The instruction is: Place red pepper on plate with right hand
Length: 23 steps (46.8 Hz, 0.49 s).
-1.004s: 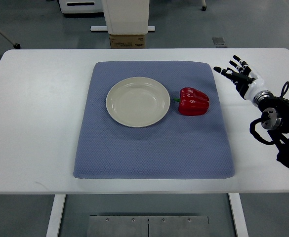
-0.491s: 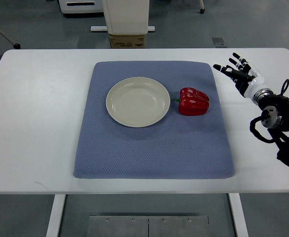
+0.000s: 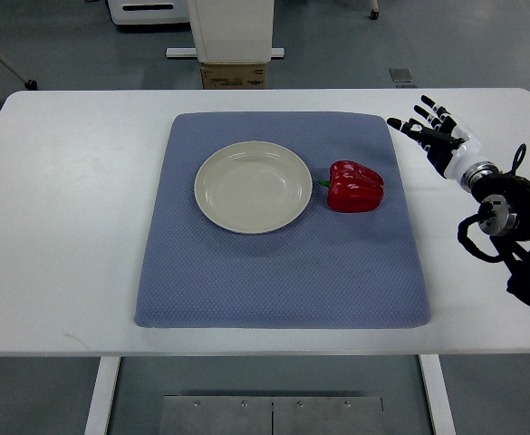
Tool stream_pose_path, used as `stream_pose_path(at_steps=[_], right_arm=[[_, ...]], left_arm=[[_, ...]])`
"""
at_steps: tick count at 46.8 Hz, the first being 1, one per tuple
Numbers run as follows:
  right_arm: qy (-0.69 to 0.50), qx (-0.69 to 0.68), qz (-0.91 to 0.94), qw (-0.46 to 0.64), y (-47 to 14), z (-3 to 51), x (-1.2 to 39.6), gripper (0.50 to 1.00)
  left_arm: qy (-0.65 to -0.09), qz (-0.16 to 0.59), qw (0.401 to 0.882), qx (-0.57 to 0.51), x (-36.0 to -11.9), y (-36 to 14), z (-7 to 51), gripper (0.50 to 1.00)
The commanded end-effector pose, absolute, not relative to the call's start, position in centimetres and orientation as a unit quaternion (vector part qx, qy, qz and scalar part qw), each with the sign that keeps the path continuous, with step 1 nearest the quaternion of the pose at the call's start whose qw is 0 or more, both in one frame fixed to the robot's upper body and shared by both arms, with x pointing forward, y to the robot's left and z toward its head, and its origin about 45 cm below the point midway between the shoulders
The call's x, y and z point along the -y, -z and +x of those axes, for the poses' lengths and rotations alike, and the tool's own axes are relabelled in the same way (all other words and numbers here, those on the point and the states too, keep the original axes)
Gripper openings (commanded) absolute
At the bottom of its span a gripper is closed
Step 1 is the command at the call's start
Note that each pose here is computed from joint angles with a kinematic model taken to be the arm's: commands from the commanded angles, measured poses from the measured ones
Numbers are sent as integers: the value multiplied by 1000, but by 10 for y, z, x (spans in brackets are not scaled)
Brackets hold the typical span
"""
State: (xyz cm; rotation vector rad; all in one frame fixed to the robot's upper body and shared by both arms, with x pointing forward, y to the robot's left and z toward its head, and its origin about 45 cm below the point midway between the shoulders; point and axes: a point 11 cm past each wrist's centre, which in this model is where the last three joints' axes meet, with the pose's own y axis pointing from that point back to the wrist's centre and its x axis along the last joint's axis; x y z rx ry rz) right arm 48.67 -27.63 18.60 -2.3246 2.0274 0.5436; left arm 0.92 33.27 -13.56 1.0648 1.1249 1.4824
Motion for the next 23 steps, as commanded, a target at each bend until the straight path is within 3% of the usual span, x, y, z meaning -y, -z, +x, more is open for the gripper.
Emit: stream_pose_path(at_steps=[1, 23], right_arm=[[-173, -645, -744, 6, -186, 487, 276, 1000], [-172, -641, -748, 8, -188, 487, 276, 1000]], left_arm=[[-607, 436, 478, -461, -333, 136, 9, 1000], [-607, 436, 478, -461, -333, 136, 9, 1000]])
